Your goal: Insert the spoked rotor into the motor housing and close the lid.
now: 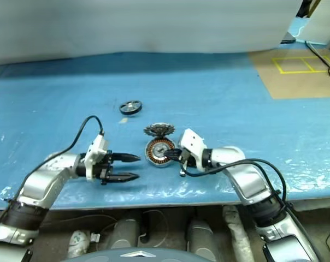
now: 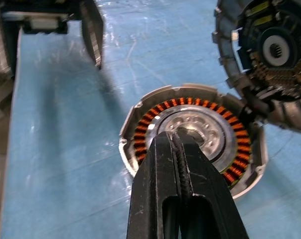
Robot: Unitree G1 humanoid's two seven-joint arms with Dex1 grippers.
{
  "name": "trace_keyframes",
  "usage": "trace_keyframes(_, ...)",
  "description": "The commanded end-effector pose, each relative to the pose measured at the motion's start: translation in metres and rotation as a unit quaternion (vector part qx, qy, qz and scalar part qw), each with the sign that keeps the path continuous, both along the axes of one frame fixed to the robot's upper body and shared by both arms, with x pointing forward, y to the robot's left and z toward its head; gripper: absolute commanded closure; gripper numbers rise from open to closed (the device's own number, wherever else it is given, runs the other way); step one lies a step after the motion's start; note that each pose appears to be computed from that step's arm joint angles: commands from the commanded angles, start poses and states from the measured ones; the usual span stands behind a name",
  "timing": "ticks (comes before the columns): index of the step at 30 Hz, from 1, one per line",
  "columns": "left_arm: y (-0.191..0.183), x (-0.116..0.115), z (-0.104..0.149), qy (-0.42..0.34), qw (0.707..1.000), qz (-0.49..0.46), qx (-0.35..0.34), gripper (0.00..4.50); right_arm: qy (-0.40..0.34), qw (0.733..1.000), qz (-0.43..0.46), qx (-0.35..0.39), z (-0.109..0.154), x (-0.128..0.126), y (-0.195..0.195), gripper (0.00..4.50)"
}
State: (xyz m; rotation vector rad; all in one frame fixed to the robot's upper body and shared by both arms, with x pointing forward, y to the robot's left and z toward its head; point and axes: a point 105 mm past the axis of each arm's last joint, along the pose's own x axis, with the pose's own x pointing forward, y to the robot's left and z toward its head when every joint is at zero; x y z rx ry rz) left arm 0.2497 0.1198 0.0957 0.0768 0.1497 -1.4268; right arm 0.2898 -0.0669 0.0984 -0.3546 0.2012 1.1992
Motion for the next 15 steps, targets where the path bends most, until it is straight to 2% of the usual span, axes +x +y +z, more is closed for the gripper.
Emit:
trace_keyframes(1,0.006,0.002,0.011,-0.065,0.997,0.037,-0.017,1.51,-0.025,0.999,0.024,0.017,0.015,0.004,0.007,4.48)
trace_keyframes(6,0.025,0.017,0.002,-0.111,0.989,0.094,0.0,1.51,-0.02,0.999,0.032,0.007,0.008,0.013,0.012,4.48)
trace_keyframes(10,0.036,0.03,-0.006,-0.112,0.987,0.115,0.001,1.51,-0.023,0.999,0.041,-0.01,-0.001,0.019,0.016,4.48)
trace_keyframes(15,0.025,0.032,-0.016,-0.109,0.989,0.101,0.008,1.51,-0.034,0.998,0.045,-0.02,-0.001,0.029,0.019,4.48)
